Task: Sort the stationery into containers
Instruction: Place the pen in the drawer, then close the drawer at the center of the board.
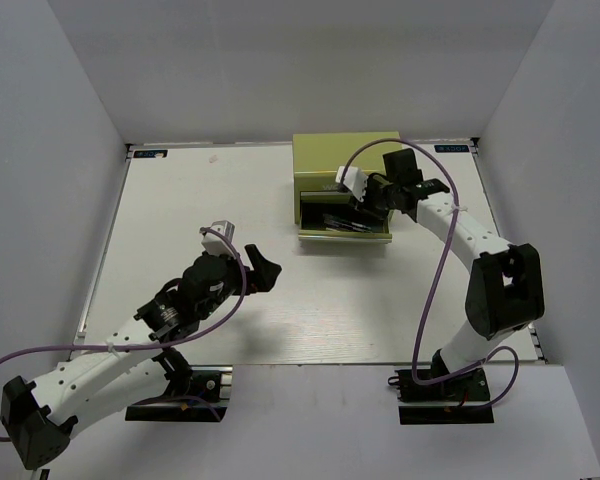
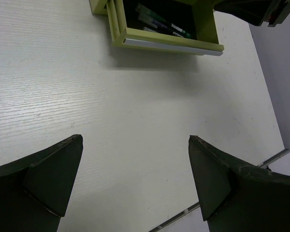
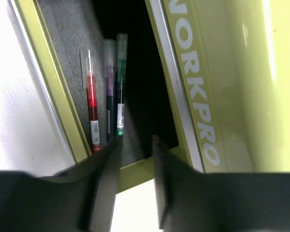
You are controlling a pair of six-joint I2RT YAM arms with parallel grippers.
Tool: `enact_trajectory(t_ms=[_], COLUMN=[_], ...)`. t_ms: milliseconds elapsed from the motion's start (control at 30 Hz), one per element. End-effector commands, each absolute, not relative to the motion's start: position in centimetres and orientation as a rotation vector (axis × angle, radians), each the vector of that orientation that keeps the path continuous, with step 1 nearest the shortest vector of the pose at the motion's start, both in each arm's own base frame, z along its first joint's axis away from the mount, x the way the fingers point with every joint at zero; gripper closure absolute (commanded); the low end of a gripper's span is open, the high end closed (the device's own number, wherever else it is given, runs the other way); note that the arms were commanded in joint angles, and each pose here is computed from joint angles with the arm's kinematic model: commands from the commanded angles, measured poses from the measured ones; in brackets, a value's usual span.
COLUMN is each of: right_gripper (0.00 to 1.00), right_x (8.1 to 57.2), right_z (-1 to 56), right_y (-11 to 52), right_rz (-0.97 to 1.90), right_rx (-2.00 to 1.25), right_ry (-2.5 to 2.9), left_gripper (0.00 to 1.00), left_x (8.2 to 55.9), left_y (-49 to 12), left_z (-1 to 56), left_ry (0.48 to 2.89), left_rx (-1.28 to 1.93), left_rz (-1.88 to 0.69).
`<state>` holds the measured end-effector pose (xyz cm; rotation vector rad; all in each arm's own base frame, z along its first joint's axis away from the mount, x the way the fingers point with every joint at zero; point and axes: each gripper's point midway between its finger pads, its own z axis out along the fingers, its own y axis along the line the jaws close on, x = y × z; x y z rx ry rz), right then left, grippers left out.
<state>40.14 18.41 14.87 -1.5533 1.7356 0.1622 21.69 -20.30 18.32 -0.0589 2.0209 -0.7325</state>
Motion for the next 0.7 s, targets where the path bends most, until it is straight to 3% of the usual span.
enact_trajectory(t_ms=[0,67,100,200,333,467,667], right_gripper=[0.74,1.0,1.0,1.0,1.0,1.0,1.0], right_x=[39.8,38.3,34.9,30.5,27.9,28.3,33.2], right_z=[18.7,18.9,18.4,16.3,13.0,11.1,8.0], right_y=[19.9,20.1,21.2,21.6,22.2,22.4,22.2], right_rz=[0.231,0.294,0.466,0.638,0.73,0.685,0.414], right_rx=[-1.52,-1.559,-1.652,-1.808,-1.877,-1.887,-1.766], right_ry=[1.637,1.612,1.566,1.499,1.528,1.596,1.799], left_gripper=[0.0,0.0,0.0,0.0,0.0,0.0,0.0], left_x=[21.4,21.4,21.4,21.5,21.7,21.7,21.7], left_y=[-20.4,-20.4,-20.4,-20.5,-20.6,-20.6,-20.7], left_z=[18.6,18.6,18.6,18.5,17.9,17.9,17.7], left_ry=[2.016,2.016,2.016,2.016,2.036,2.036,2.035], left_rx=[-0.059,-0.059,-0.059,-0.059,-0.046,-0.046,-0.057], left_rz=[-0.757,-0.757,-0.757,-0.757,-0.736,-0.736,-0.743])
